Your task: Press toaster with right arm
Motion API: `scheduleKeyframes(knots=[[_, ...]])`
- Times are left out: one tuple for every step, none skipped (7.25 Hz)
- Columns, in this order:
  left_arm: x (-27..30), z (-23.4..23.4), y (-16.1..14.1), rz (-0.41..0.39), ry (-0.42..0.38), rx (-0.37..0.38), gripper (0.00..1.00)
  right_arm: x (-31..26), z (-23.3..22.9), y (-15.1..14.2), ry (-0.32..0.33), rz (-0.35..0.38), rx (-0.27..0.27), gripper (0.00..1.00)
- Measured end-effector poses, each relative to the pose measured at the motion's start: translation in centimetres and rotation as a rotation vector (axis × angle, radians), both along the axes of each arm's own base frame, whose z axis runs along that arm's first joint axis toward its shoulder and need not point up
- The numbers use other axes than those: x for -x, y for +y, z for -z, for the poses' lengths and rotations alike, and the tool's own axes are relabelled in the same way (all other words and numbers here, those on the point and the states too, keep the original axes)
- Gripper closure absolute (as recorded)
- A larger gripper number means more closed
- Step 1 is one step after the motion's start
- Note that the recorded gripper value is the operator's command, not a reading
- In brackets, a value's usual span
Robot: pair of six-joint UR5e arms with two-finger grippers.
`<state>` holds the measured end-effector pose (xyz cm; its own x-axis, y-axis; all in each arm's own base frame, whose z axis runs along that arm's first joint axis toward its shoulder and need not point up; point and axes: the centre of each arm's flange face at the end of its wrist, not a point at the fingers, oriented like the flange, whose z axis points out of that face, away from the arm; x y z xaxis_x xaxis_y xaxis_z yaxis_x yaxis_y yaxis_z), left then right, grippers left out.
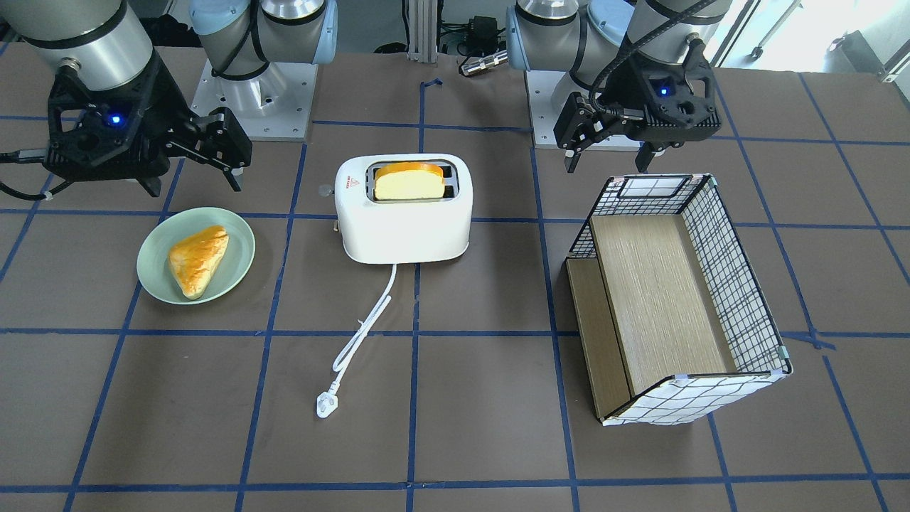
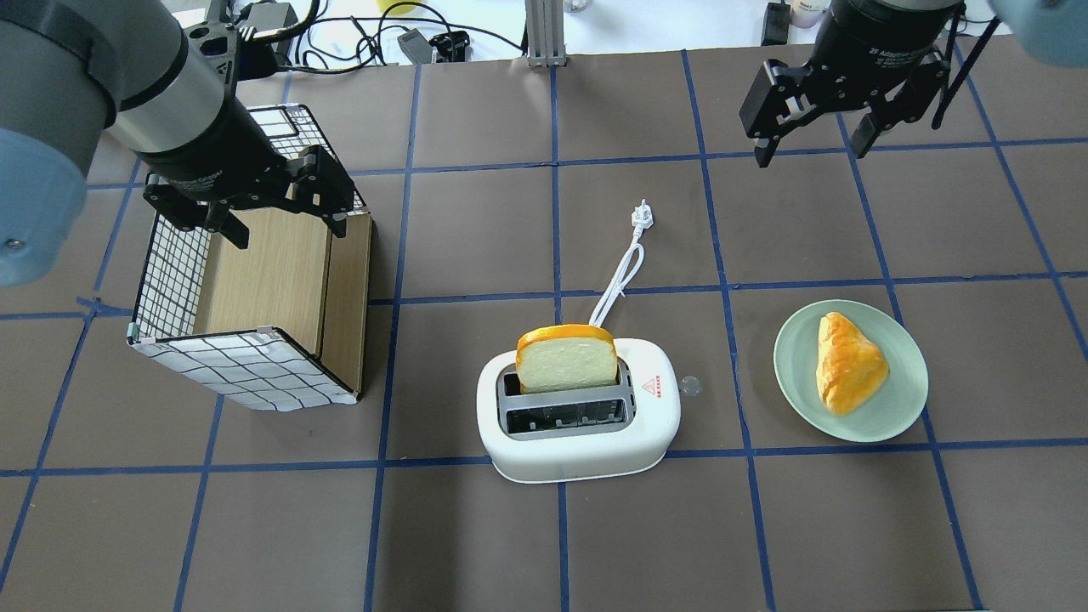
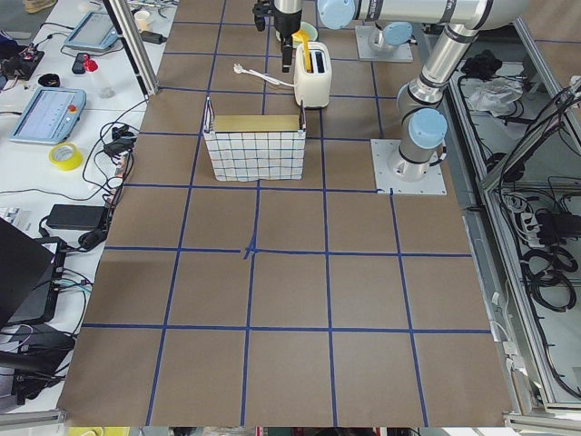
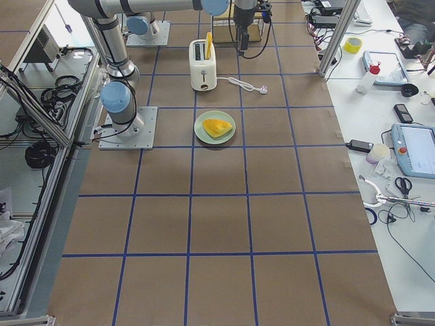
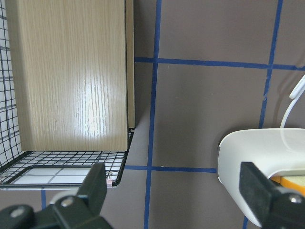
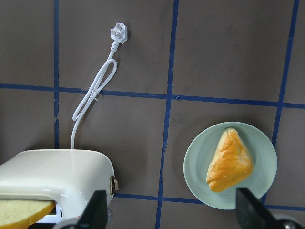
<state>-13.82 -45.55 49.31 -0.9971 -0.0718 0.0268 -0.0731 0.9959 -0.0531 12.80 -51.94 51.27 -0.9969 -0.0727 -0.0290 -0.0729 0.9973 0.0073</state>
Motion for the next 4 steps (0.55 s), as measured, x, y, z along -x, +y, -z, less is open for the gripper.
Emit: scheduleKeyframes(knots=[[0.0, 0.0, 0.0, 0.000, 0.000, 0.000, 0.00, 0.0, -0.6, 0.6, 0.002, 0.018, 0.029, 0.11], [0.0, 0.0, 0.0, 0.000, 0.000, 0.000, 0.00, -0.1, -1.1, 1.8, 0.004, 0.038, 0.059, 0.10], [0.0, 0.0, 0.0, 0.000, 0.000, 0.000, 0.00, 0.0, -0.7, 2.7, 0.006, 0.051, 0.099, 0.01], [0.0, 0.0, 0.0, 0.000, 0.000, 0.000, 0.00, 0.1, -0.1, 3.1, 0.015, 0.056, 0.139, 0.00]])
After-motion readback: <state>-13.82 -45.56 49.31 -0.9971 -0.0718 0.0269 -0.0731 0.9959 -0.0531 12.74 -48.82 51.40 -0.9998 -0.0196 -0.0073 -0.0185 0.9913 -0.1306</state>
